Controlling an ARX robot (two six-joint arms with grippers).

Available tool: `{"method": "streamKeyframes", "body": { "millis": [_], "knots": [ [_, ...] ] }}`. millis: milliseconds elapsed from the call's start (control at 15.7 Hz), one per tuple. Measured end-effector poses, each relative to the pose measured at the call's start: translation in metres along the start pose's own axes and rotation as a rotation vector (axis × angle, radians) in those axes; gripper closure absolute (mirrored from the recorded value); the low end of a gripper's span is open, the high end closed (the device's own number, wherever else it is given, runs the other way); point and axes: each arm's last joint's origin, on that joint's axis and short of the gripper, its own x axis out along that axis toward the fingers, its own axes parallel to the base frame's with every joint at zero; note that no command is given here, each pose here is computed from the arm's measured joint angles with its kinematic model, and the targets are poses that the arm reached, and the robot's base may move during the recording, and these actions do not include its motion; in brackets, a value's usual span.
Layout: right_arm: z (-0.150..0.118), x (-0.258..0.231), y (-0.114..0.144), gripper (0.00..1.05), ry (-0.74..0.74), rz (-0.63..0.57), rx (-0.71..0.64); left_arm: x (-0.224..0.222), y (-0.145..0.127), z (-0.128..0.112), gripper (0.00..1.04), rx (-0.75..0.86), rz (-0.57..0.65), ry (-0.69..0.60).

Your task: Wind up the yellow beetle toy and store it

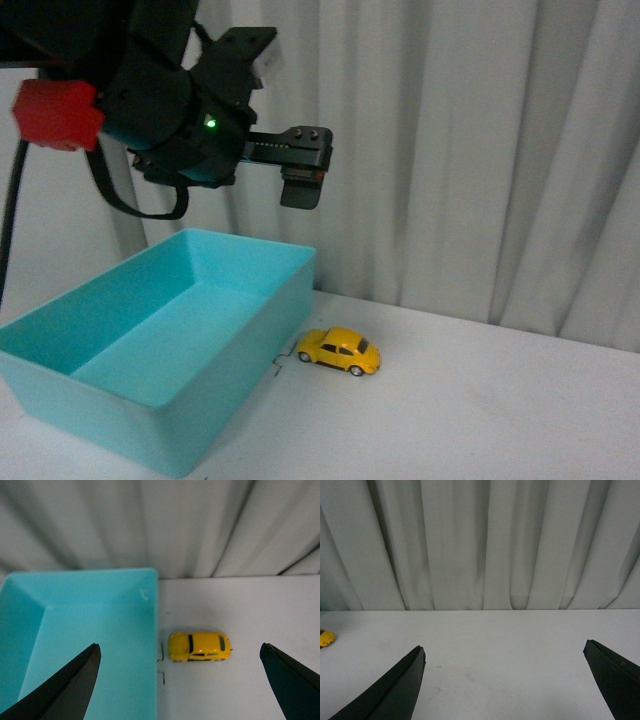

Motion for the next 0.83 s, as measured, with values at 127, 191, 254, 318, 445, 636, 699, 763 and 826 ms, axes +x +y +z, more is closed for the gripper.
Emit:
{"method": "streamKeyframes", "body": {
  "millis": [127, 191, 254, 318, 445, 636, 699, 763, 826],
  "knots": [
    [0.0, 0.0, 0.0, 0.07, 0.0, 0.0, 0.0, 0.031, -0.027, 0.02, 0.07, 0.233, -0.077, 0.032],
    [0.0, 0.0, 0.0, 0.07, 0.0, 0.0, 0.0, 0.042, -0.038, 0.027, 0.07, 0.349, -0.124, 0.055],
    [0.0, 0.0, 0.0, 0.07, 0.0, 0.0, 0.0, 0.051, -0.047, 0.031, 0.07, 0.434, -0.154, 0.072],
    [0.0, 0.0, 0.0, 0.07, 0.0, 0.0, 0.0, 0.062, -0.055, 0.034, 0.07, 0.555, -0.186, 0.09],
    [0.0, 0.0, 0.0, 0.07, 0.0, 0.0, 0.0, 0.085, -0.068, 0.033, 0.07, 0.816, -0.241, 0.151],
    [0.0, 0.0, 0.0, 0.07, 0.0, 0.0, 0.0, 0.112, -0.071, 0.02, 0.07, 1.123, -0.292, 0.283],
    [0.0, 0.0, 0.0, 0.07, 0.0, 0.0, 0.0, 0.121, -0.069, 0.013, 0.07, 1.224, -0.306, 0.337],
    [0.0, 0.0, 0.0, 0.07, 0.0, 0.0, 0.0, 0.129, -0.069, 0.008, 0.07, 1.307, -0.327, 0.377],
    [0.0, 0.0, 0.0, 0.07, 0.0, 0.0, 0.0, 0.137, -0.068, 0.002, 0.07, 1.384, -0.346, 0.412]
  ]
}}
